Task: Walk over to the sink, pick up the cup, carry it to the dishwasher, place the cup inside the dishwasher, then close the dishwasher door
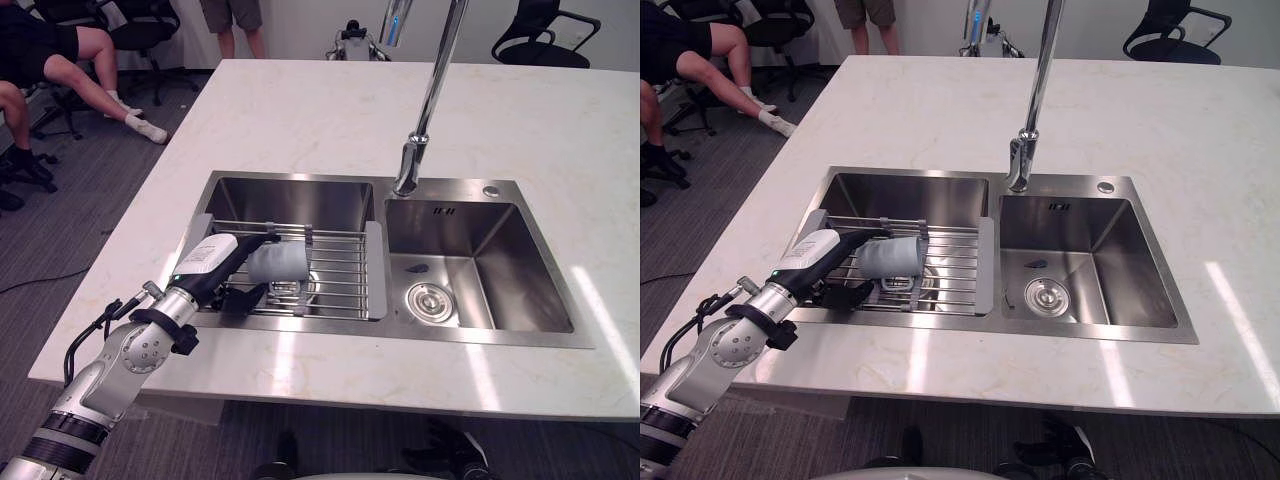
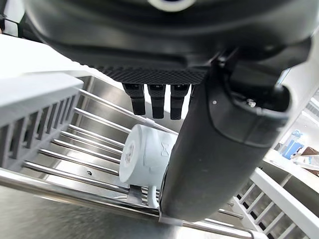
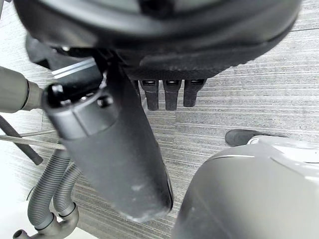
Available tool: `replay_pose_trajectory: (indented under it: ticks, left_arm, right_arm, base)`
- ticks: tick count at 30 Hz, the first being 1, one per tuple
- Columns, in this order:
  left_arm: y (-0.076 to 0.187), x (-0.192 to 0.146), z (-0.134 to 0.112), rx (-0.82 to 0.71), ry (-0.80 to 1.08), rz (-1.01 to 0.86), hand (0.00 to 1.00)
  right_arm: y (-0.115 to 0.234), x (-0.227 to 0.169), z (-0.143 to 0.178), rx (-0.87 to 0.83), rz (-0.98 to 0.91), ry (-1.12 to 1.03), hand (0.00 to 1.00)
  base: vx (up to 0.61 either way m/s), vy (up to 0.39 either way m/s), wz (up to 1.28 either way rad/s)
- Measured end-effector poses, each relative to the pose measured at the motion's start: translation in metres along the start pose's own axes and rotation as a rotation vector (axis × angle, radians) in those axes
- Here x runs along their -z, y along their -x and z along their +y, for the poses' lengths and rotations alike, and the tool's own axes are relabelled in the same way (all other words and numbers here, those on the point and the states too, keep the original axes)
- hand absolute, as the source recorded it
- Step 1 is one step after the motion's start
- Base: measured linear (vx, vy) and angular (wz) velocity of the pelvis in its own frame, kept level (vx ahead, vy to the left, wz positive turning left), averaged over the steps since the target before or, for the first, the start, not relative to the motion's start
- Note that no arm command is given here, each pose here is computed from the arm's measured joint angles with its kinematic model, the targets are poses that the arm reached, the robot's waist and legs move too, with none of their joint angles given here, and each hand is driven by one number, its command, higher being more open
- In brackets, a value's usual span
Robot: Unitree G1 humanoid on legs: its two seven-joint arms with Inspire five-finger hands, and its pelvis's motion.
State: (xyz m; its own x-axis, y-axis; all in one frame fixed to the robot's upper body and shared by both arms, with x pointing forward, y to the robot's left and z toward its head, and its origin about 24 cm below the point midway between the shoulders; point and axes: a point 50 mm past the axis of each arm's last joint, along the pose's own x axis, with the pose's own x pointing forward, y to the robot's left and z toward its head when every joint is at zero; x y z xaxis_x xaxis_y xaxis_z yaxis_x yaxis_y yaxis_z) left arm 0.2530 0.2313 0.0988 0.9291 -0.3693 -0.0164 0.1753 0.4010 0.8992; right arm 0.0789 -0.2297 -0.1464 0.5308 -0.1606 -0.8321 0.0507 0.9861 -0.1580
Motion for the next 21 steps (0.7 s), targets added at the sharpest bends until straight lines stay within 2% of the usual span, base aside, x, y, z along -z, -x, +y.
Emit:
replay_pose_trajectory:
  ticks: [13, 21]
  left_arm:
    - [-0.009, -0.009, -0.014, -0.032, 0.081, -0.005, 0.9]
    - [-0.032, -0.009, -0.021, 0.013, -0.007, 0.009, 0.9]
  right_arm:
    - [-0.004, -0.01, 0.001, -0.001, -0.025, 0.01, 0.9]
    - [-0.005, -0.01, 0.008, -0.014, -0.021, -0.002, 0.9]
  base:
    - [0.0, 0.002, 0.04]
    - [0.0, 0.0, 0.0]
